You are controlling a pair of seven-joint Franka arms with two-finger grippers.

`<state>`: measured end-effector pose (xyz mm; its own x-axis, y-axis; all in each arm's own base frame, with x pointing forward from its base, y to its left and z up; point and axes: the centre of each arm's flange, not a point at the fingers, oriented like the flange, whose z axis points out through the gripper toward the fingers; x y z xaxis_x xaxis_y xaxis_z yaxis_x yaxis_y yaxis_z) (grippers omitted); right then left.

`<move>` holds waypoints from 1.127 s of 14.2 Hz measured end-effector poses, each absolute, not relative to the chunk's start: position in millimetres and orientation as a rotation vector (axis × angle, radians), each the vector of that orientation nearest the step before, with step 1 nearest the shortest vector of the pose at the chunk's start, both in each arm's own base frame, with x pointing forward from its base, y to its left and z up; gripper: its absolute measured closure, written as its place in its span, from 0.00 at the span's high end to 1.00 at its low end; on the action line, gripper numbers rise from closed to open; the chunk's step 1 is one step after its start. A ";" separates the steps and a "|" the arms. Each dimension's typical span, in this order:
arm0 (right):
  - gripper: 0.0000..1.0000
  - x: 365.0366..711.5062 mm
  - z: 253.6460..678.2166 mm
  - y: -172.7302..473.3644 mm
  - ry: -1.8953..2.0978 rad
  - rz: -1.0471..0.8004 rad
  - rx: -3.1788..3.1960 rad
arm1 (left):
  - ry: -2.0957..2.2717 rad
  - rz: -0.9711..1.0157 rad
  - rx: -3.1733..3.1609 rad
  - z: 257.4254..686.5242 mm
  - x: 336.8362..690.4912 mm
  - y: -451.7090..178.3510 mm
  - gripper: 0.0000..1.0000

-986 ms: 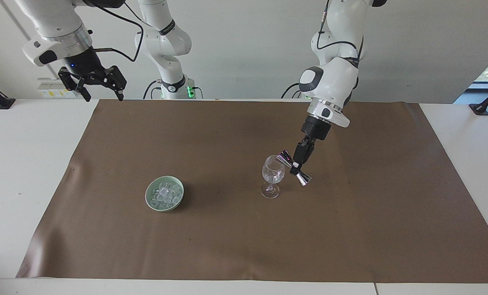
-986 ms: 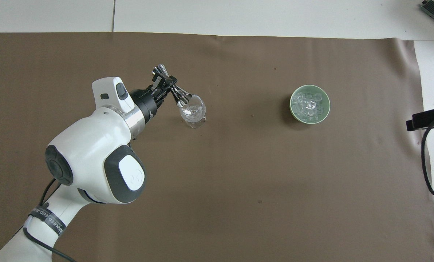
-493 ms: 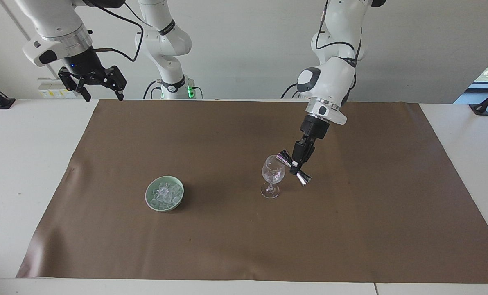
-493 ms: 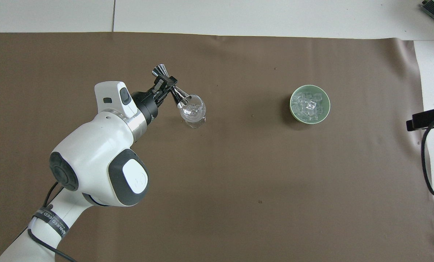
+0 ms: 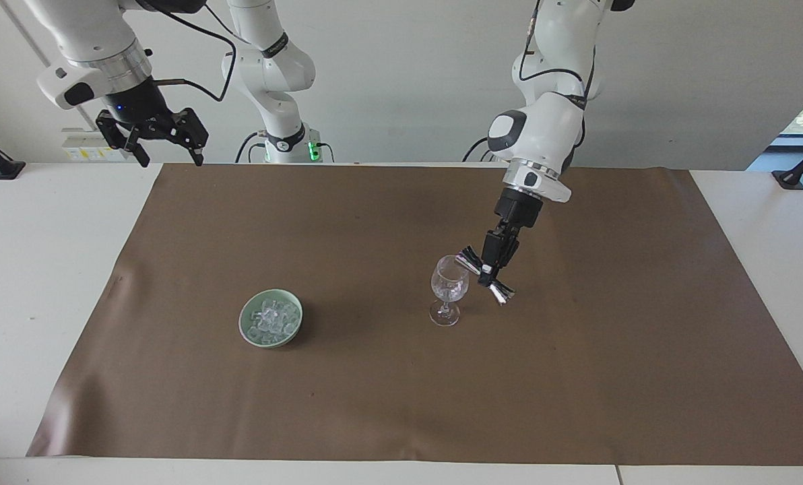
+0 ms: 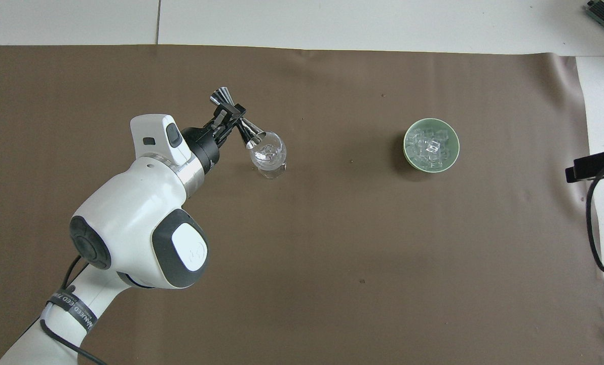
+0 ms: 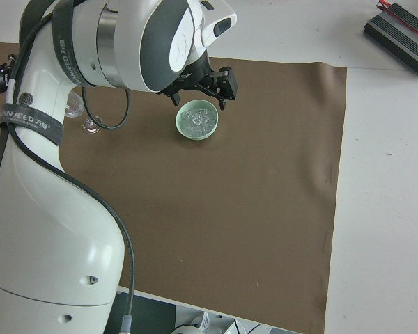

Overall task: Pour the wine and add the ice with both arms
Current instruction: 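Hold the jigger tipped over the glass to pour with the left gripper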

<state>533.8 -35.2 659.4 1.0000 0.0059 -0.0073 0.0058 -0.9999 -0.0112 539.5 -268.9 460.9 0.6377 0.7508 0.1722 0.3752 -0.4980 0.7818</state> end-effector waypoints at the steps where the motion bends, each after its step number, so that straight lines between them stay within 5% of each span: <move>1: 1.00 533.8 659.4 -35.2 -0.009 0.012 -3.130 | 0.871 0.660 2.123 460.9 538.1 -270.8 0.21; 16: 1.00 533.8 659.4 -35.2 -0.009 0.012 -3.130 | 0.864 0.673 2.122 458.0 533.5 -274.8 0.21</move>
